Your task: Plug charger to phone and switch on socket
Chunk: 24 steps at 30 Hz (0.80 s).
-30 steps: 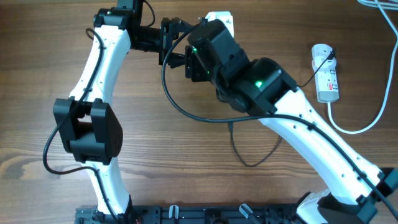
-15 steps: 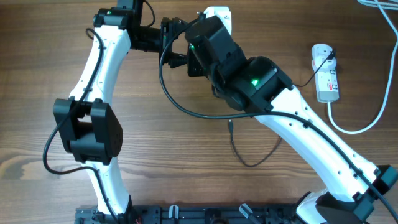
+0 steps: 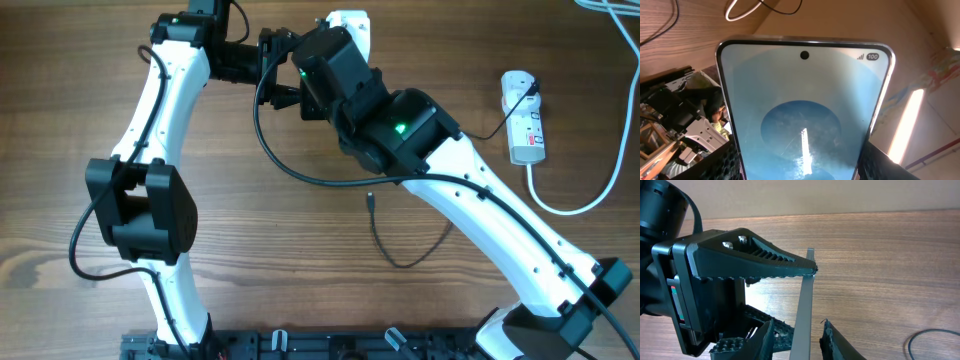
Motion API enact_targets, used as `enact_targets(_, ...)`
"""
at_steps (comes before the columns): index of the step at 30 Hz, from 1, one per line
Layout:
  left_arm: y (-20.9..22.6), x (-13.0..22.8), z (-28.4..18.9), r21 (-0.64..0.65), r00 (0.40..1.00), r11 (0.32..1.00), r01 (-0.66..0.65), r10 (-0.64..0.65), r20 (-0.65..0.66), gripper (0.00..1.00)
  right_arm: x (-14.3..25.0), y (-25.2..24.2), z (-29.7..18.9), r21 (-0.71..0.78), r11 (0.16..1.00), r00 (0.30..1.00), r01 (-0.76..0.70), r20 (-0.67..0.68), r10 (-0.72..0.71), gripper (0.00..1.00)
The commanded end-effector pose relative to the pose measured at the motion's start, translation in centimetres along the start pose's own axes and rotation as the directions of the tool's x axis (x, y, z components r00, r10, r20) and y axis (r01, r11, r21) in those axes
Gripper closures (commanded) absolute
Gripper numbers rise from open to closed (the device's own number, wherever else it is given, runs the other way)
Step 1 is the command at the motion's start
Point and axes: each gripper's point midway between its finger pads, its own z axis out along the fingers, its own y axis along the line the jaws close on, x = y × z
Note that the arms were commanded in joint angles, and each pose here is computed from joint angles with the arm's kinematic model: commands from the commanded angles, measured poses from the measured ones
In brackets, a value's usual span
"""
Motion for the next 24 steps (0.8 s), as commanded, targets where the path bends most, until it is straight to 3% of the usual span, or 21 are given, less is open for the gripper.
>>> enact_targets(1,-1.19,1.67,-0.53,0.025,0.999,0.999,-0.035,0.036,-0.014,0.34,-0.59,0.14,0.16,0.013,1.0,1.0,0.0,0.021,0.0,0.7)
enact_targets(9,-1.19,1.67,-0.53,0.025,0.999,0.999,-0.035,0.036,-0.014,0.34,-0.54,0.12,0.15,0.014,1.0,1.0,-0.006,0.019,0.006,0.79)
enact_targets(24,-1.19,1.67,-0.53,0.025,0.999,0.999,-0.035,0.036,-0.014,0.34,-0.48,-0.04,0.15,0.022,1.0,1.0,-0.003,0.018,0.003,0.84)
